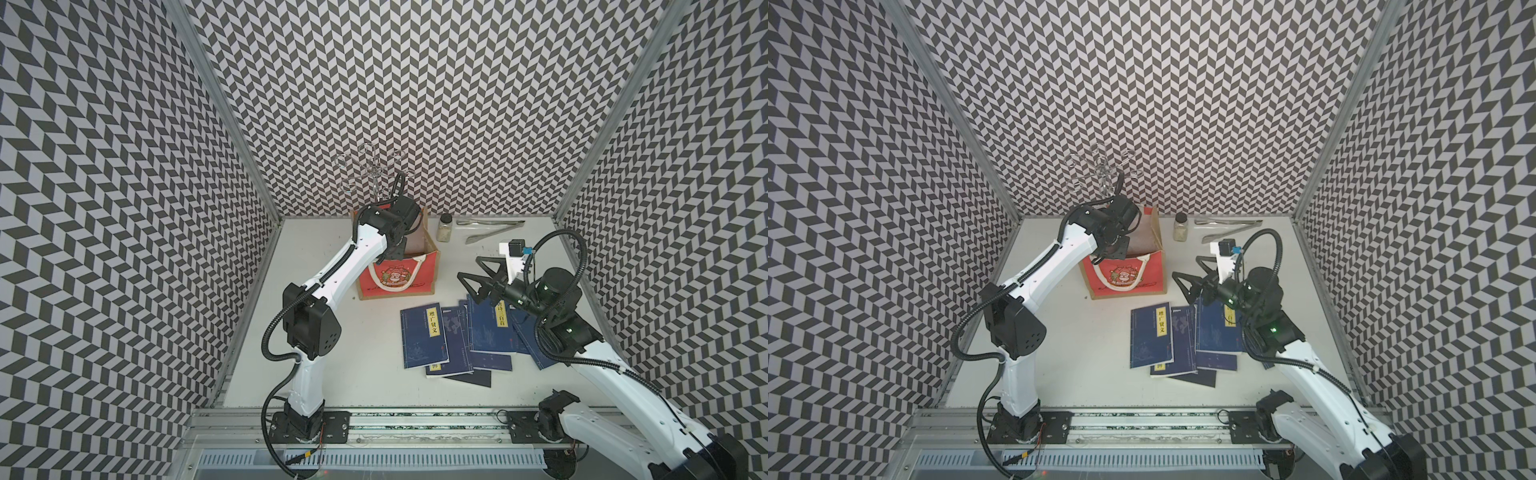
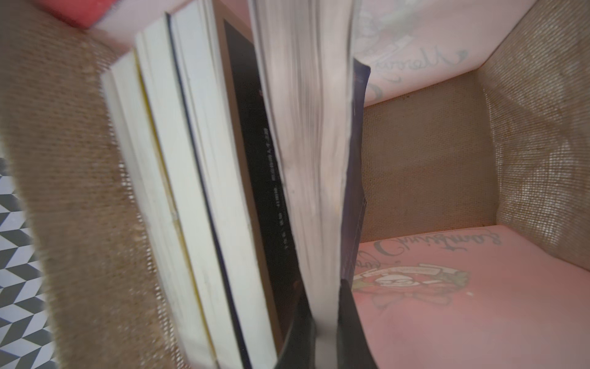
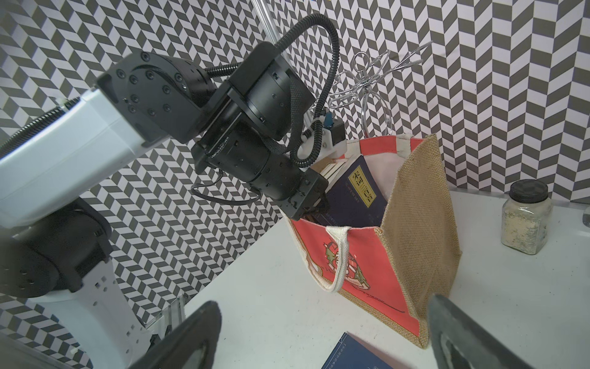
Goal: Put the books into the canvas bag
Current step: Place the book in the canvas bag.
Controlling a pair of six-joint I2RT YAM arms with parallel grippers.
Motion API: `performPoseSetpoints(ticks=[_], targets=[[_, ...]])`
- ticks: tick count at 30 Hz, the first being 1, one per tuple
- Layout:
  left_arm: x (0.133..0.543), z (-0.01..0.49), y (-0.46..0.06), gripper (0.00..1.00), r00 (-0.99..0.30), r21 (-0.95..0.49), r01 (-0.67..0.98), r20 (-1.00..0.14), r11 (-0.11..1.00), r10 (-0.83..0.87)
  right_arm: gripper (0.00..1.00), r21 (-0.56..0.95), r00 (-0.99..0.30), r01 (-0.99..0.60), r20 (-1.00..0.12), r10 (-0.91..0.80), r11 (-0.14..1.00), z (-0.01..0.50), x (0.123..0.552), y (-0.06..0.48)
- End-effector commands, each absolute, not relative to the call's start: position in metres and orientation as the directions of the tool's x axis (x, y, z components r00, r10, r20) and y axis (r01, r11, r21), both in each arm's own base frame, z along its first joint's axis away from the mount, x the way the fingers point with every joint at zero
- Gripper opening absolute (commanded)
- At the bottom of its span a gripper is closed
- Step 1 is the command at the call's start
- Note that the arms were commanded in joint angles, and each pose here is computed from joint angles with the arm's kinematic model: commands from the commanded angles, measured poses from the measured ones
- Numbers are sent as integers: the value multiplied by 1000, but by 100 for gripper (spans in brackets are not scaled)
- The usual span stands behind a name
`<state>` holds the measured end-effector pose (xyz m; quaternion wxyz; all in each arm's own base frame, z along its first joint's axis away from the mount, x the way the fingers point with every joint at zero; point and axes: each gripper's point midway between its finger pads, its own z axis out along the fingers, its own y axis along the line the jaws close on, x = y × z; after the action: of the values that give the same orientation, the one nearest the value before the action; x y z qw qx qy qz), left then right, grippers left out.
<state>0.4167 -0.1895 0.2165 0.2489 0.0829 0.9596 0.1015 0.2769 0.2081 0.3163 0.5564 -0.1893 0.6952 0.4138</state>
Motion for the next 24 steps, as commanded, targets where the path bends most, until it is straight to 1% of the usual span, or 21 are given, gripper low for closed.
performPoseSetpoints(ticks=[1, 5, 8, 13, 16, 17, 20, 24], targets=[[430, 232, -186, 4, -838, 208, 69, -519, 976, 170, 100, 335, -270, -738, -942, 198, 585, 323, 277, 210], [432, 236, -183, 16, -834, 192, 67, -528, 979, 160, 100, 333, -270, -739, -943, 197, 586, 324, 277, 210], [433, 240, -181, 17, -830, 180, 64, -537, 982, 153, 99, 334, -272, -740, -942, 194, 585, 323, 278, 211], [436, 252, -183, 30, -808, 146, 72, -571, 987, 143, 99, 333, -276, -738, -943, 188, 587, 321, 278, 211], [438, 266, -185, 31, -789, 118, 80, -600, 990, 135, 99, 331, -276, -733, -943, 184, 594, 320, 278, 210], [438, 271, -186, 33, -782, 109, 81, -609, 991, 131, 99, 329, -274, -733, -944, 184, 595, 321, 278, 210], [436, 294, -188, 34, -751, 73, 91, -650, 993, 117, 99, 331, -282, -727, -943, 178, 602, 317, 279, 209], [426, 327, -195, 35, -700, -10, 140, -708, 990, 92, 99, 344, -304, -718, -937, 171, 605, 307, 279, 209]])
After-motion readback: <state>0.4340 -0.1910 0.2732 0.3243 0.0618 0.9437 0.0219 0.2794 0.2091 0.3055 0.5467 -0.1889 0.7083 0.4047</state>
